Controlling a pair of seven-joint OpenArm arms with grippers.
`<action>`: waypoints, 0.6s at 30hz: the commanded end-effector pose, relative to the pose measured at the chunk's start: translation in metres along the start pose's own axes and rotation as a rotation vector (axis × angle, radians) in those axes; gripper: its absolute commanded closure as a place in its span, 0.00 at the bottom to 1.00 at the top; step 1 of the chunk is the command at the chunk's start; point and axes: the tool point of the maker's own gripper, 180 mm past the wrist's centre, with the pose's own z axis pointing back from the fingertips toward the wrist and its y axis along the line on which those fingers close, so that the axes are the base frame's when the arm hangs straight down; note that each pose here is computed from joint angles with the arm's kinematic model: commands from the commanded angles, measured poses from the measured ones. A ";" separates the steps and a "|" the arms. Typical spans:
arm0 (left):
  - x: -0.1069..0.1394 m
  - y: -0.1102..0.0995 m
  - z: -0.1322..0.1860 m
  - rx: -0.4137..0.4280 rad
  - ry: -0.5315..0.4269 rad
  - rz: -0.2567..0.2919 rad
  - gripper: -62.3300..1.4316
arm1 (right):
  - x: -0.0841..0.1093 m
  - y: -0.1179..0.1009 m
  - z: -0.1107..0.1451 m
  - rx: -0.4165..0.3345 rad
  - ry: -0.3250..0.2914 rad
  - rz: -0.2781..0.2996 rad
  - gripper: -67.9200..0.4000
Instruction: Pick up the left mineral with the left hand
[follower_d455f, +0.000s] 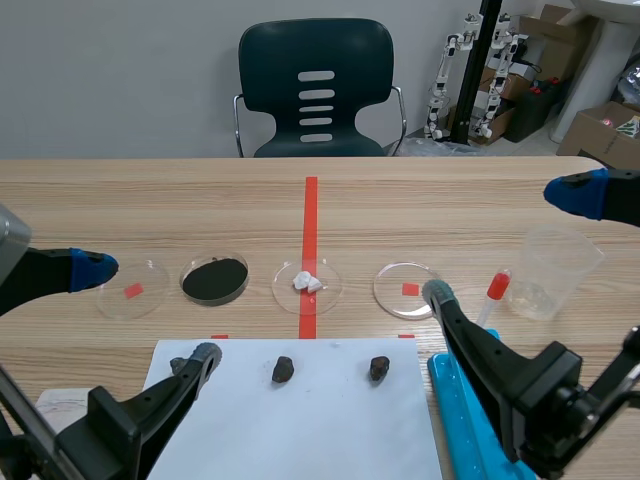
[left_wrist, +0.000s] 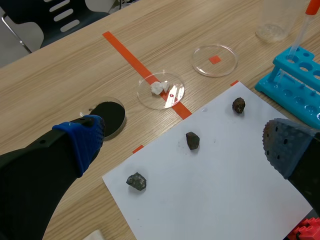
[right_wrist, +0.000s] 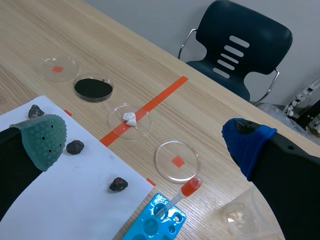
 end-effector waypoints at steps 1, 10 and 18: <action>0.005 0.000 0.000 0.001 -0.022 0.005 0.00 | 0.013 -0.004 -0.002 -0.013 -0.045 0.004 0.00; 0.005 -0.001 0.000 0.000 -0.020 -0.010 0.00 | 0.013 -0.004 -0.002 -0.013 -0.045 0.004 0.00; 0.005 -0.001 0.000 0.000 -0.020 -0.010 0.00 | 0.013 -0.004 -0.002 -0.013 -0.045 0.004 0.00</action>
